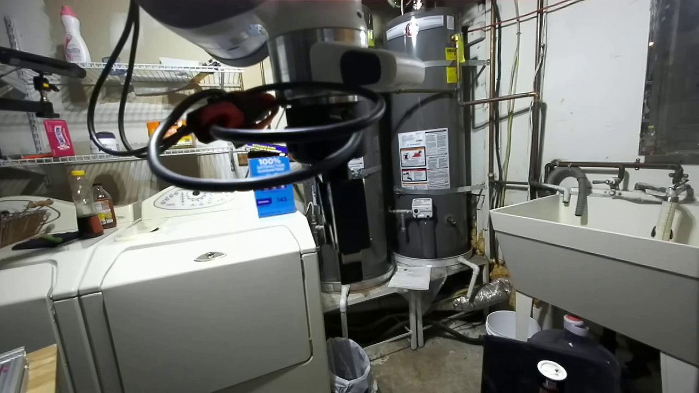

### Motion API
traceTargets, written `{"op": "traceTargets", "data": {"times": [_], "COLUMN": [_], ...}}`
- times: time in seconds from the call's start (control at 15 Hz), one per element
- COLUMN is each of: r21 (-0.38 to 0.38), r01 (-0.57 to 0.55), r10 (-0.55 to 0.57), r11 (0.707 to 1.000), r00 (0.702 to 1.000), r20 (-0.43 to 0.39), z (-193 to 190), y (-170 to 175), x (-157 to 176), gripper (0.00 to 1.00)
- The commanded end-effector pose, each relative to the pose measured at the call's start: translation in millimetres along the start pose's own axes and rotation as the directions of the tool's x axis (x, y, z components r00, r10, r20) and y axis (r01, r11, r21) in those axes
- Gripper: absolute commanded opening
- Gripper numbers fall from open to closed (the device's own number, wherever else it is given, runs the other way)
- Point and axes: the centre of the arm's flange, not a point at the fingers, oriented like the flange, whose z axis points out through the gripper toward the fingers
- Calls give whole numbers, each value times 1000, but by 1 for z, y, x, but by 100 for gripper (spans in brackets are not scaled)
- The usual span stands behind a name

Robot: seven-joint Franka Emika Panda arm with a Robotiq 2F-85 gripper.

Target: Put the bottle on top of the washer

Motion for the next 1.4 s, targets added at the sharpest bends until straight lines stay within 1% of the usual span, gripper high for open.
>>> {"op": "traceTargets", "data": {"times": [0.0, 0.07, 0.13, 0.2, 0.27, 0.33, 0.47, 0.53, 0.73, 0.8, 0.87, 0.93, 1.0, 1.13, 1.33], "r21": [0, -17, -10, -40, -50, -62, -6, 15, 18, 15, 10, 13, 8, 7, 4], "r01": [0, -35, -13, 14, 40, 67, 163, 191, 263, 273, 257, 214, 235, 229, 230], "r10": [0, 35, 13, -15, -40, -66, -161, -191, -262, -271, -254, -212, -233, -226, -226], "r11": [1000, 999, 1000, 999, 998, 996, 987, 981, 965, 962, 966, 977, 972, 973, 973], "r00": [1000, 999, 1000, 1000, 999, 997, 982, 975, 951, 946, 948, 954, 958, 955, 953], "r20": [0, -25, -21, -8, 10, 28, 95, 115, 162, 177, 193, 214, 169, 189, 200], "z": [0, 6, 13, 21, 26, 32, 40, 41, 45, 45, 47, 53, 47, 54, 62], "y": [0, 2, 7, 15, 22, 32, 45, 47, 54, 58, 60, 60, 52, 56, 56], "x": [0, 13, 28, 42, 55, 75, 102, 118, 160, 174, 187, 200, 138, 155, 162], "gripper": [100, 100, 100, 100, 100, 100, 100, 100, 100, 100, 100, 100, 100, 100, 100]}}
